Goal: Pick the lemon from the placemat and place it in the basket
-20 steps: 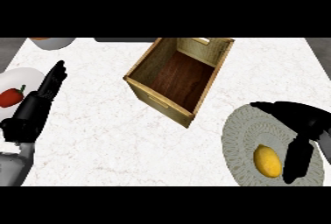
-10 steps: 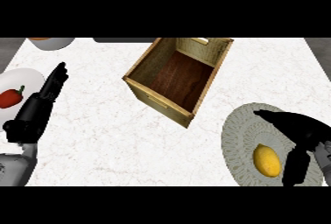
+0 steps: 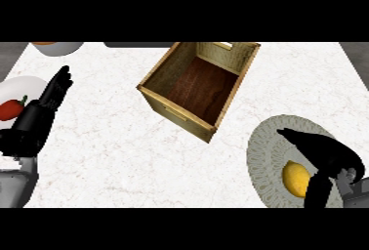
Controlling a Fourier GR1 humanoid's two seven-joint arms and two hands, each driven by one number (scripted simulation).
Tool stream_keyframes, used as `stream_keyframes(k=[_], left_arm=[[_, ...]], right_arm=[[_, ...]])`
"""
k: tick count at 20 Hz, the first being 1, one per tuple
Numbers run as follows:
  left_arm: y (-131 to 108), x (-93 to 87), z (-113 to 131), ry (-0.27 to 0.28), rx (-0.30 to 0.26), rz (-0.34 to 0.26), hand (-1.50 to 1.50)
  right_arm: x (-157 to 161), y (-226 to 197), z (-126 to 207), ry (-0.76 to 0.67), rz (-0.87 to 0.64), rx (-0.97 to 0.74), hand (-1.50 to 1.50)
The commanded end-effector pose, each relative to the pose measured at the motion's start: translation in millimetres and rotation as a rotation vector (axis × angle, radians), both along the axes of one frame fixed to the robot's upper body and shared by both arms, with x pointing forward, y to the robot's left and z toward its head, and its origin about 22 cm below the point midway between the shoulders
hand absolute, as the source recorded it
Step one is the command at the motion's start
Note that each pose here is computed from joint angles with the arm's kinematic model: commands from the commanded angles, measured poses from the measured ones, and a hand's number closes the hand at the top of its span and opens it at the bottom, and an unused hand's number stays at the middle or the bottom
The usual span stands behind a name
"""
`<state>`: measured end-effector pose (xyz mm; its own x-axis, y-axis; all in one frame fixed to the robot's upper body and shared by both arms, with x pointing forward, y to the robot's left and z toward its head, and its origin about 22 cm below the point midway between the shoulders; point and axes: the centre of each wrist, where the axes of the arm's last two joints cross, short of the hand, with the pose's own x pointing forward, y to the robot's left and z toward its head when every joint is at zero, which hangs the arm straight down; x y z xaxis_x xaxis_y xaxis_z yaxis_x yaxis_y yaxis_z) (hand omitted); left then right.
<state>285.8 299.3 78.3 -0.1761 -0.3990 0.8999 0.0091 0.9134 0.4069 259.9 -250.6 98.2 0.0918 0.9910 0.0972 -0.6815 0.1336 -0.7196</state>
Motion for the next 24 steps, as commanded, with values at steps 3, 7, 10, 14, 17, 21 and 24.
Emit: stream_keyframes(k=[3,7,10,14,17,21,24], left_arm=[[-3.6,-2.9,-17.2,-0.003,-0.004,0.002,0.00],[-0.2,8.0,-4.2,0.005,-0.018,0.000,0.00],[-2.8,-8.1,-10.0,0.007,0.005,-0.021,0.00],[4.4,-9.4,3.6,-0.007,0.007,-0.006,0.00],[1.4,-4.9,-4.9,-0.003,-0.002,-0.010,0.00],[-8.8,5.7,7.2,-0.003,-0.004,0.000,0.00],[-3.6,0.1,1.7,0.000,-0.001,0.008,0.00]], right_arm=[[1.4,9.3,-7.7,-0.004,-0.033,0.010,-1.50],[1.8,-6.2,-9.0,0.013,-0.007,0.012,-1.50],[-23.6,-3.4,-30.1,0.008,-0.018,0.010,-1.50],[-2.2,-12.5,-45.3,0.026,-0.048,-0.011,-1.50],[-3.8,-13.5,-49.3,0.020,-0.060,0.001,-1.50],[-12.1,-10.1,-42.8,0.035,-0.052,-0.017,-1.50],[-23.1,-22.4,-65.9,0.050,-0.071,0.028,1.50]])
